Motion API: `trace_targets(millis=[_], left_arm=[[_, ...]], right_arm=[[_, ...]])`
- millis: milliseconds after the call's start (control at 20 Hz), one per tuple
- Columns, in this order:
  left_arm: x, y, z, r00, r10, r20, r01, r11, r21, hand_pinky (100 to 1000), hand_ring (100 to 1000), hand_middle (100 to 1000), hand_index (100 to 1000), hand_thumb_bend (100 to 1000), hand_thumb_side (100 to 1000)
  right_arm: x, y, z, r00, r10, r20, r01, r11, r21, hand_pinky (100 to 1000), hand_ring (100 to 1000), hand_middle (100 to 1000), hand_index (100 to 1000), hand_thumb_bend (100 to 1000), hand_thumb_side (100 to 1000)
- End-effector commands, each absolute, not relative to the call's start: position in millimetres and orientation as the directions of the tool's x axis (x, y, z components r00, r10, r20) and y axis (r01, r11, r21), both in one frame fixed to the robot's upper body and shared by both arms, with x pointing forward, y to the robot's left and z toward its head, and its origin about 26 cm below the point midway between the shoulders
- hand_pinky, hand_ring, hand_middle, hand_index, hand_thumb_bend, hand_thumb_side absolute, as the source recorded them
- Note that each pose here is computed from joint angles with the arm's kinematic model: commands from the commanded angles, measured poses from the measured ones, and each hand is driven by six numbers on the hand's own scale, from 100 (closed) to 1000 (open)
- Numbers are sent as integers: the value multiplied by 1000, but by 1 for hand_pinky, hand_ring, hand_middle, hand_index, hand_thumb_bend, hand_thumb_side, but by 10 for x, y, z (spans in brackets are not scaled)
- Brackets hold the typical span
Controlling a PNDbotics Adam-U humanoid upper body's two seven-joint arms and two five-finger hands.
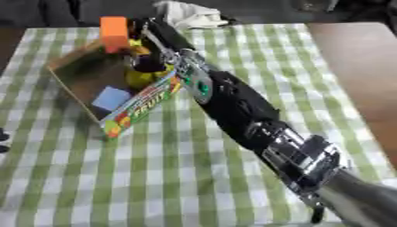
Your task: Pick up objects on the table and place them in the box.
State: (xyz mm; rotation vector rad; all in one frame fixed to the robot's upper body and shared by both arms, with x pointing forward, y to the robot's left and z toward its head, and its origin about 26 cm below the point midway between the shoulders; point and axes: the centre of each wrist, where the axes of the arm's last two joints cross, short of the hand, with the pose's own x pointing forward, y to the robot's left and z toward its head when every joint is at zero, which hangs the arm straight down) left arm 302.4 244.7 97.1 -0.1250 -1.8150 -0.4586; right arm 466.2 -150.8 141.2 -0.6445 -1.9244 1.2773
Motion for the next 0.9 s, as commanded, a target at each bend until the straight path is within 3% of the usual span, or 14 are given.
trace_targets(millis=[50,250,450,600,700,900], left_arm=[[3023,2485,1025,-310,-164,936,306,915,262,648,692,613,781,144,706],[3018,2495,1021,-309,-166,936,300,917,262,648,692,613,781,145,705],[3010,2518,1014,-306,-170,937,288,921,261,648,693,613,781,145,704],[3000,2557,1010,-301,-174,938,265,929,257,648,693,613,781,145,703],[2988,2600,1006,-296,-181,938,241,936,257,648,693,613,780,145,702],[2970,2698,1037,-298,-198,934,177,950,257,647,693,612,780,144,695]], right_arm=[[4663,-1478,1698,-631,743,223,59,333,-941,826,909,764,914,347,612],[4602,-1500,1985,-615,773,156,117,285,-951,832,915,816,944,376,538],[4520,-1539,2196,-630,762,149,122,287,-950,839,932,827,947,297,407],[4431,-1637,2330,-657,731,183,131,350,-927,826,930,777,896,149,357],[4364,-1745,2317,-672,708,219,146,416,-898,815,923,748,867,105,345],[4198,-1957,2210,-674,668,315,177,559,-810,779,887,679,803,100,358]])
